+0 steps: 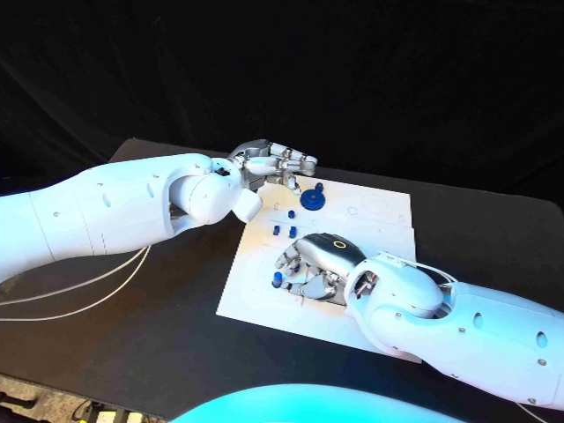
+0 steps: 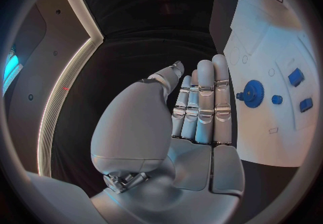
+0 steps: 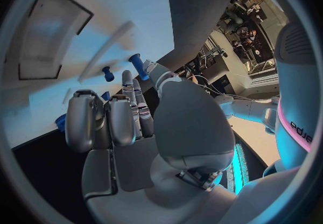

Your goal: Assemble the parts on the task board

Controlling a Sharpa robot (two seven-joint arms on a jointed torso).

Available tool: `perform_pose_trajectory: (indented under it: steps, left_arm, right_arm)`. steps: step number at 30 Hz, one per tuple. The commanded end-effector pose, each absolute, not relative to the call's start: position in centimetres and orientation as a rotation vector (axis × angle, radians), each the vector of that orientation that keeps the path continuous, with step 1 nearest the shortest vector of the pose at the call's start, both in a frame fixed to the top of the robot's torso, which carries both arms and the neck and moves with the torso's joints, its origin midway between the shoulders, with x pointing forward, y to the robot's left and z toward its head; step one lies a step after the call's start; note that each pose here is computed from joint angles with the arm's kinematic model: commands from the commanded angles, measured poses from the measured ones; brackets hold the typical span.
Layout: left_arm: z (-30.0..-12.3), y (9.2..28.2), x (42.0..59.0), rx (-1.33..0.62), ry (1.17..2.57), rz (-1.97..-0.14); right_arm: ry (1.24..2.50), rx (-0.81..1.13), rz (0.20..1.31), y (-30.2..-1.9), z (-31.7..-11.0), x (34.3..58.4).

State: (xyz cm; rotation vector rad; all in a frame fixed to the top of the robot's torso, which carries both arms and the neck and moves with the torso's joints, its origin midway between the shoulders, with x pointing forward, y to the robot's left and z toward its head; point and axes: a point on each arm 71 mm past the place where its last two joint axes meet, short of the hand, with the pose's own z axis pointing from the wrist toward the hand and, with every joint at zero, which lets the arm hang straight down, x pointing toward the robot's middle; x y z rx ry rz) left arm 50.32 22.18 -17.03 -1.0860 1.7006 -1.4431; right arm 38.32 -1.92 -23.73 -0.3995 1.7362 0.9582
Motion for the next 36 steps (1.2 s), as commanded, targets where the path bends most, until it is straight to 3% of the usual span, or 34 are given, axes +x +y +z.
perform_pose_trajectory:
  steps: [1,8,14,19,25,36]
  left_arm:
    - [-17.0,22.1,50.3,-1.086,1.703,-1.456]
    - [-17.2,22.4,50.3,-1.09,1.706,-1.447]
    - [-17.4,22.8,50.1,-1.093,1.705,-1.438]
    - [-17.5,23.1,49.9,-1.097,1.701,-1.432]
    - [-17.6,23.2,49.8,-1.096,1.703,-1.433]
    - [-17.7,23.1,49.7,-1.096,1.71,-1.436]
  right_arm:
    - [1.642,-0.304,1.023,-3.2,-22.2,38.3]
    - [1.725,-0.071,1.015,-9.7,-20.2,39.8]
    - [1.853,0.149,0.873,-17.0,-20.3,39.9]
    - [1.894,0.2,0.737,-20.5,-21.0,38.7]
    - [1.906,0.205,0.598,-22.3,-22.1,37.2]
    - [1.896,0.193,0.51,-20.8,-24.2,36.7]
